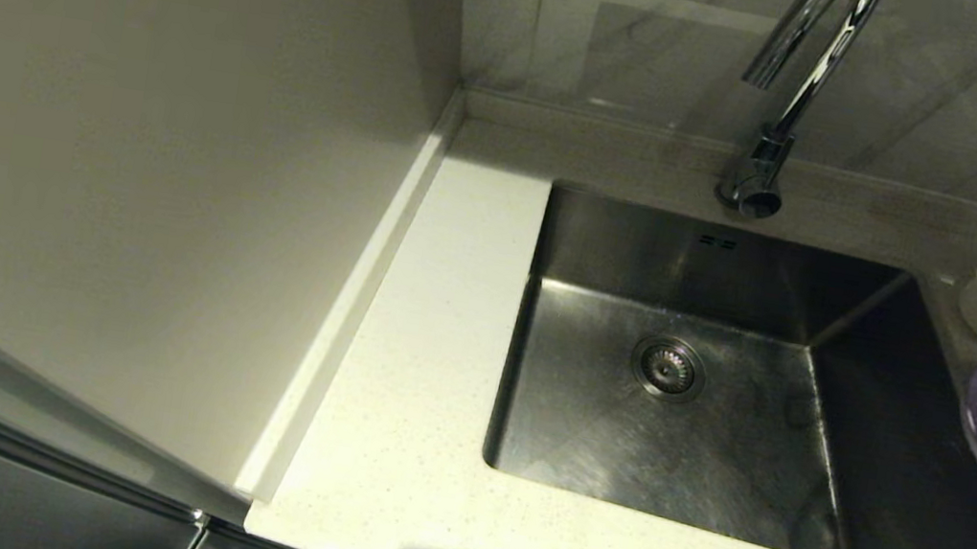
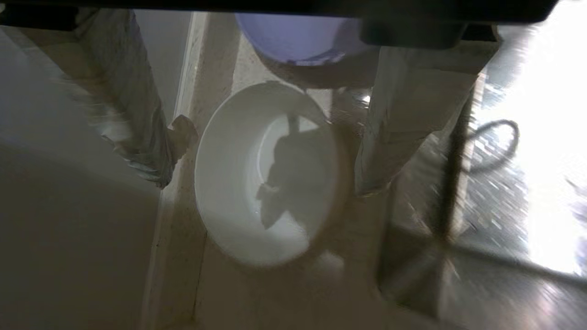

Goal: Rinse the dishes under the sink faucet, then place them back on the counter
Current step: Put a bowl into the sink

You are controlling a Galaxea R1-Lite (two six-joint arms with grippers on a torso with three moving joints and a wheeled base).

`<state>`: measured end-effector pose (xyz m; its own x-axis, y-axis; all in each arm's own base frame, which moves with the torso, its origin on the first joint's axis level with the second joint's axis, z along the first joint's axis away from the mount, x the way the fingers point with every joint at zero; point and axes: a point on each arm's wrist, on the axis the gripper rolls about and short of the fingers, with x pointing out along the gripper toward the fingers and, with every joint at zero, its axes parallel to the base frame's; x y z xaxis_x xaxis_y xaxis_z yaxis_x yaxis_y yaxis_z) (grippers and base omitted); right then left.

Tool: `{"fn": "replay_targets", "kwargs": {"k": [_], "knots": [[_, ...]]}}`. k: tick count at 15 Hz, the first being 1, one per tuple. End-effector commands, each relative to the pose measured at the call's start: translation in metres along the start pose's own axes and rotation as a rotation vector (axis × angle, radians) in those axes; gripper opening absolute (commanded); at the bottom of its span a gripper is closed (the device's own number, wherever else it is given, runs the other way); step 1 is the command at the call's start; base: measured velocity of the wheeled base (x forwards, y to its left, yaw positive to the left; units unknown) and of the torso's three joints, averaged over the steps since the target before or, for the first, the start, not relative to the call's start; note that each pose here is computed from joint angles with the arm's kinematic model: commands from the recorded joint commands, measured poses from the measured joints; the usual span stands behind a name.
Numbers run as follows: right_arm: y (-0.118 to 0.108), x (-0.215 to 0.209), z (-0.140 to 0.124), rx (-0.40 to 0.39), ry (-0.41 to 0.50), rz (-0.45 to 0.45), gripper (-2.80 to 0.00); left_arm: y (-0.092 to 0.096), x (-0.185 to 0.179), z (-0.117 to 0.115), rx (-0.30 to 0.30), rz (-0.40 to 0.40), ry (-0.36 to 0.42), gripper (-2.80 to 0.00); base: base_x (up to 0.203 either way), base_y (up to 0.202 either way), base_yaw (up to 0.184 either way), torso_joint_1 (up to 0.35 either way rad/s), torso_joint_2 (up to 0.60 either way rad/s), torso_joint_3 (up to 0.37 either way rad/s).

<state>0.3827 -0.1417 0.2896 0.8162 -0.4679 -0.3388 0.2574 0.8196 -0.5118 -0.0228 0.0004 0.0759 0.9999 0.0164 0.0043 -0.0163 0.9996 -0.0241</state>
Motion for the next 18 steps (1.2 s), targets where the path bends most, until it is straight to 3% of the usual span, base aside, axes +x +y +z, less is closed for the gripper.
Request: {"fn": "replay_targets", "kwargs": {"k": [1,6,7,14,18], "knots": [[0.006,0.027,-0.018,-0.021,0.062,0.015,0.0,0.0,0.0,0.0,-0.001,0.0,-0.002,-2.8,0.0,0.0,0.0,0.0,0.0,0.0],[0.013,0.039,-0.027,-0.016,0.093,0.04,0.0,0.0,0.0,0.0,-0.001,0.0,-0.002,-2.8,0.0,0.0,0.0,0.0,0.0,0.0],[0.014,0.039,-0.028,-0.017,0.094,0.042,-2.8,0.0,0.0,0.0,-0.001,0.0,-0.002,-2.8,0.0,0.0,0.0,0.0,0.0,0.0],[0.019,0.034,-0.019,-0.028,0.047,0.086,-2.8,0.0,0.0,0.0,-0.001,0.0,-0.002,-2.8,0.0,0.0,0.0,0.0,0.0,0.0],[0.028,0.029,-0.002,-0.023,-0.059,0.069,-2.8,0.0,0.0,0.0,-0.001,0.0,-0.002,-2.8,0.0,0.0,0.0,0.0,0.0,0.0]]}}
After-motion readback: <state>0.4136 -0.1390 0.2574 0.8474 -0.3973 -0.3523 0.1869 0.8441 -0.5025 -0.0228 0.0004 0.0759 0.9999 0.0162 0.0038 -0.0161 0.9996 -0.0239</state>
